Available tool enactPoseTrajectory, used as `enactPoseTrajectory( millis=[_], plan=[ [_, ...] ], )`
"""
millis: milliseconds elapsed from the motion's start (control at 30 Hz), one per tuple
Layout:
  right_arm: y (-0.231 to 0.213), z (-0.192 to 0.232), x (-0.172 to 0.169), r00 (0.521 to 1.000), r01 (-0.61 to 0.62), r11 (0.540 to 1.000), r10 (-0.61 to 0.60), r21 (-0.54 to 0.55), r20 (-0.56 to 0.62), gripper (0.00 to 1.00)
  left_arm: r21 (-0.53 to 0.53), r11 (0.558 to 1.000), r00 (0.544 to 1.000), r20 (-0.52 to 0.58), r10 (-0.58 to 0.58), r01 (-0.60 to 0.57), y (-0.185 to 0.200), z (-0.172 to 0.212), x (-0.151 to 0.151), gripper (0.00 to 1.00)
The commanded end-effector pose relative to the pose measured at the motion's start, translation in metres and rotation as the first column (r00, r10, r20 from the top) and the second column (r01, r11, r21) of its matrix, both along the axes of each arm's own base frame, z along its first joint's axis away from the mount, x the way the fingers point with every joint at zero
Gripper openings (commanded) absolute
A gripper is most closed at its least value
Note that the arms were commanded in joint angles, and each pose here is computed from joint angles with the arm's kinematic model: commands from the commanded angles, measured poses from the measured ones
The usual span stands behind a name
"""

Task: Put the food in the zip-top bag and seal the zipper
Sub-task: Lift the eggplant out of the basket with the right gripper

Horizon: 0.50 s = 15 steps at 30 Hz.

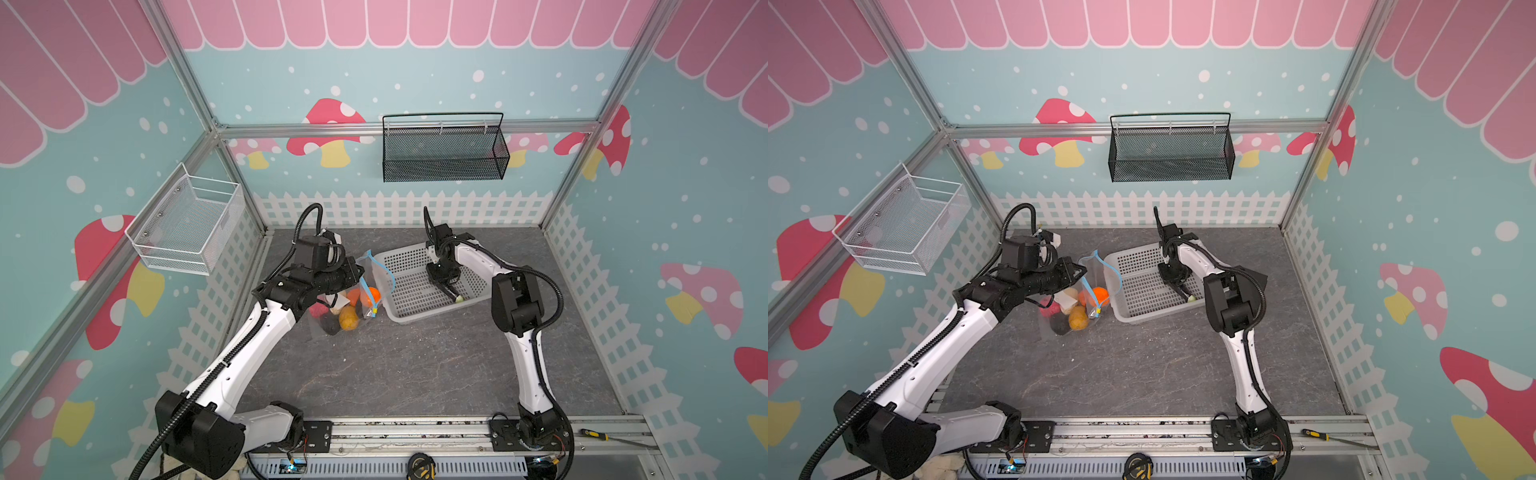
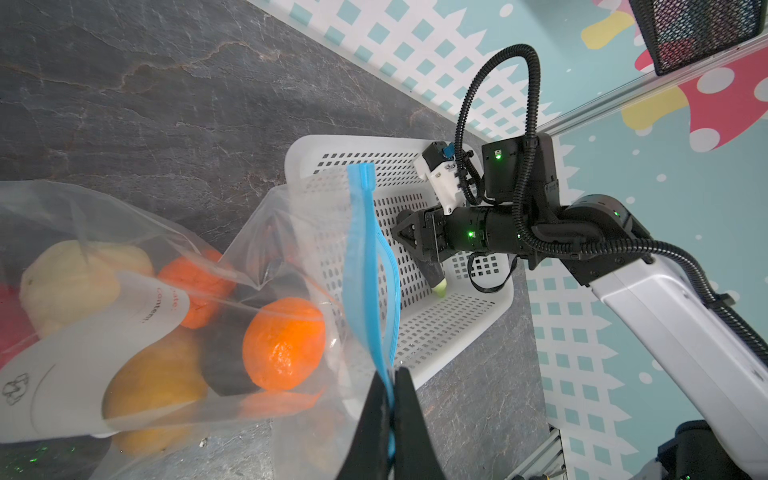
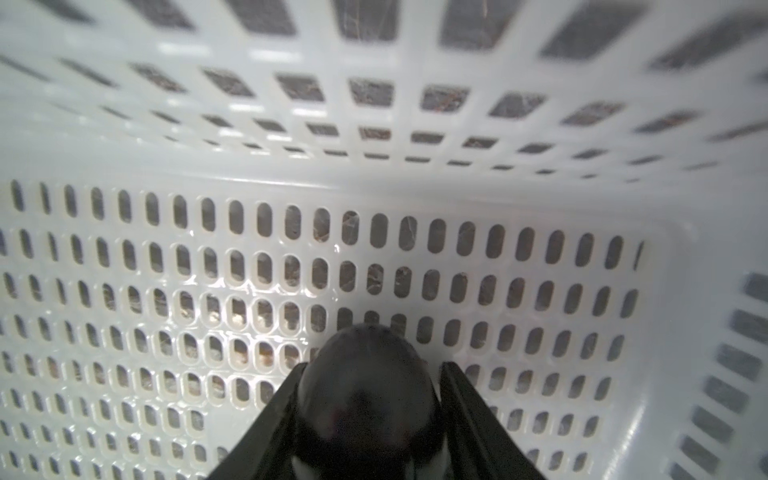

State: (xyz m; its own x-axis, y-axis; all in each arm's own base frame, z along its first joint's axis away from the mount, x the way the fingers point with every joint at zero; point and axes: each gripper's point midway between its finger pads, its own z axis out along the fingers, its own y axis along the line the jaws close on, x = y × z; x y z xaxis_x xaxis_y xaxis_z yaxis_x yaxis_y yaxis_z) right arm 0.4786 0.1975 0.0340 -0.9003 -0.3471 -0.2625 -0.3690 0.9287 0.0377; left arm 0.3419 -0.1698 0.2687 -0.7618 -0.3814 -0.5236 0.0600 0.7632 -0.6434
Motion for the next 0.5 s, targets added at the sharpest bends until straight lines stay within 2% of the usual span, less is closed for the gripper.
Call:
enactPoseTrajectory(
  millis=[0, 467],
  plan=[
    [0.003, 0.012, 0.003, 1.0, 0.018, 0.999, -0.018, 0.039, 0.01, 0.49, -0.015, 1.0, 1.0, 0.019, 0.006, -0.006, 0.003, 0.005, -0.001, 0.0],
    [0.012, 0.048, 0.018, 0.994, 0.032, 0.991, -0.046, 0.13, 0.102, 0.47, -0.018, 1.0, 1.0, 0.019, 0.009, -0.009, 0.003, 0.005, -0.002, 0.0]
  ],
)
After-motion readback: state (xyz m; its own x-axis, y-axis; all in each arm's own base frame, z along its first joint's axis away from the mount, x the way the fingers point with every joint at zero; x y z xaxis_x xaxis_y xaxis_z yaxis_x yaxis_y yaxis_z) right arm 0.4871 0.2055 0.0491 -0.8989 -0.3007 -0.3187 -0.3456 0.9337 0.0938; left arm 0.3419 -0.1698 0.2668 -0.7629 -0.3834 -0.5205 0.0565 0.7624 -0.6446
